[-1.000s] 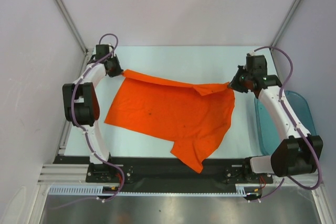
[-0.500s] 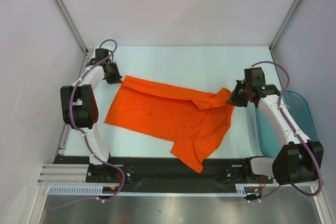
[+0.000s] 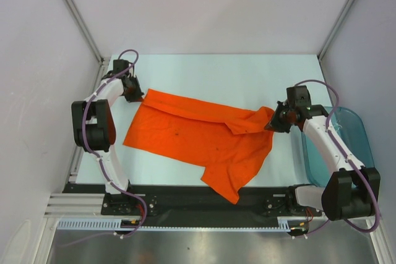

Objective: Fold and stack the t-shirts
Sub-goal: Fold the tshirt

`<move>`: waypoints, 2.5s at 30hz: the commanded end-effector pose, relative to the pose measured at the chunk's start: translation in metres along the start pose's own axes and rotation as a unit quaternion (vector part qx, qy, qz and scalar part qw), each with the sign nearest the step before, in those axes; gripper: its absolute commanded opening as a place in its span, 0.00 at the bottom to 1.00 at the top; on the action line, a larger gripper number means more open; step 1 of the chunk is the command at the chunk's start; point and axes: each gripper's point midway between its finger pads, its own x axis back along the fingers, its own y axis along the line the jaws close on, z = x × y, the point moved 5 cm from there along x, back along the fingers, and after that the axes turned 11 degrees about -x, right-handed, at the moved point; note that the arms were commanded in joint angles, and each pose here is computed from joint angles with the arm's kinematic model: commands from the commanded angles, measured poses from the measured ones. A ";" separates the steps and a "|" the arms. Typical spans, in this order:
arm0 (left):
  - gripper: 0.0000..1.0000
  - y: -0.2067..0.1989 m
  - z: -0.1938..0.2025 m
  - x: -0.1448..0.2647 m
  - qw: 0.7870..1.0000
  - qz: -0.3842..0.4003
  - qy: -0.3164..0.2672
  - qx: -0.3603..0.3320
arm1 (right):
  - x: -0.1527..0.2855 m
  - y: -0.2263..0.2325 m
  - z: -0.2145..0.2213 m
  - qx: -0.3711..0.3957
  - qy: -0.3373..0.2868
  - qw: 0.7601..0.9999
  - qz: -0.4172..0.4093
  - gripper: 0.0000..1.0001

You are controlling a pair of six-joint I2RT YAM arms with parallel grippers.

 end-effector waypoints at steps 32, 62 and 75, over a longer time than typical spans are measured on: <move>0.49 -0.010 -0.037 0.042 0.997 0.021 -0.075 0.009 | -0.010 -0.008 -0.059 -0.049 -0.032 0.998 -0.028 0.63; 0.44 -0.034 -0.029 -0.046 0.992 0.121 0.008 0.023 | -0.116 -0.055 -0.108 -0.078 -0.004 0.993 0.085 0.29; 0.50 -0.072 -0.025 0.058 0.988 0.142 -0.058 -0.013 | -0.069 -0.026 -0.111 0.044 -0.038 0.985 0.164 0.57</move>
